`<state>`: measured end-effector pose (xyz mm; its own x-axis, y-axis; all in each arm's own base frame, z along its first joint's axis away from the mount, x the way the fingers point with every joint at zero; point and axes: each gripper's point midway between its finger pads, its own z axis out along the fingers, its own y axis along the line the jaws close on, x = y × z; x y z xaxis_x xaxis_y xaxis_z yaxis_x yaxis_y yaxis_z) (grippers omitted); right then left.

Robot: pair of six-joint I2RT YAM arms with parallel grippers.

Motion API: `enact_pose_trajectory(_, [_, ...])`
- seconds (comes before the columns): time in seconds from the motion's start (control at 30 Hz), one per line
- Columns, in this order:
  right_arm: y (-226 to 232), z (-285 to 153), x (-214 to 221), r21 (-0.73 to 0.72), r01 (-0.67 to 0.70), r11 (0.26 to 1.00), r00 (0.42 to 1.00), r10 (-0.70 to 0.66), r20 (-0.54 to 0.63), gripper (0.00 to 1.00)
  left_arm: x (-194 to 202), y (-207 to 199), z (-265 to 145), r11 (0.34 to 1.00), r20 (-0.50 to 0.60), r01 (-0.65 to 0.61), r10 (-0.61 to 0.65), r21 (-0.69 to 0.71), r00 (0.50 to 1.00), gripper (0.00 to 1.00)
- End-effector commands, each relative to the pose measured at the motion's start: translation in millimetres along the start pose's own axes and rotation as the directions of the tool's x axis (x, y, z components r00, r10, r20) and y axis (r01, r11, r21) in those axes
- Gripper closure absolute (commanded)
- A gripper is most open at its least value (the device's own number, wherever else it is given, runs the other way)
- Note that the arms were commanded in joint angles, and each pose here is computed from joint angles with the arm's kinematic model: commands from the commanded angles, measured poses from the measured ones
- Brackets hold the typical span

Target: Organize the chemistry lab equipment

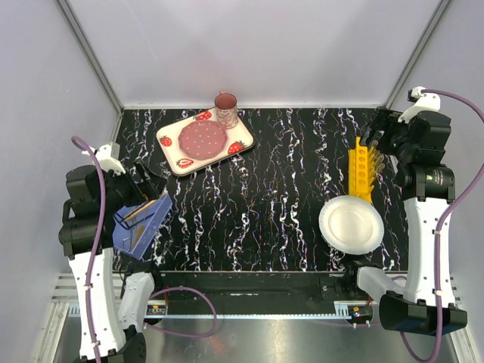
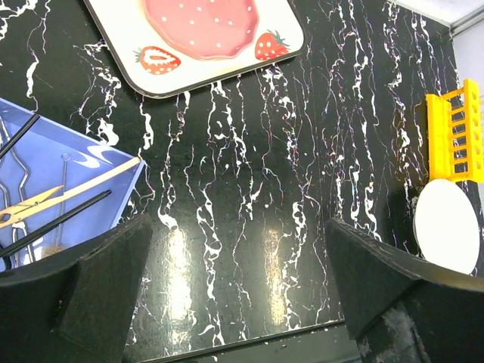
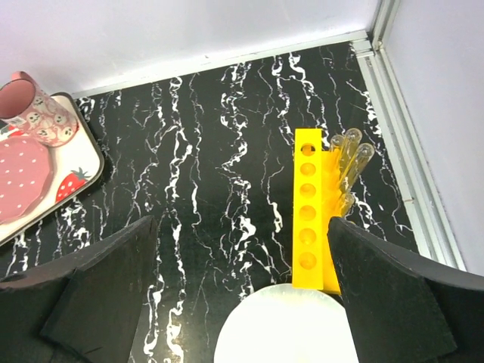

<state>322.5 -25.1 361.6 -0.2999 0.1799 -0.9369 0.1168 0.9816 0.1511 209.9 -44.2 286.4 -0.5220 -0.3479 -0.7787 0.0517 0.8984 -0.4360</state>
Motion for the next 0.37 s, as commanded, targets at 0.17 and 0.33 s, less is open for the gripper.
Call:
enact_pose_trajectory(0.17, [9.1, -15.2, -26.4, -0.045, -0.026, 0.999, 0.997, 0.029, 0.068, 0.00, -8.5, -12.5, -5.0, 0.999, 0.014, 0.018, -0.019, 0.045, 1.000, 0.01])
enact_pose_trajectory(0.33, [10.1, -14.0, -21.0, -0.057, -0.017, 0.998, 0.998, 0.021, 0.060, 0.00, -10.4, -14.0, -6.3, 0.999, 0.006, 0.024, -0.024, 0.044, 1.000, 0.01])
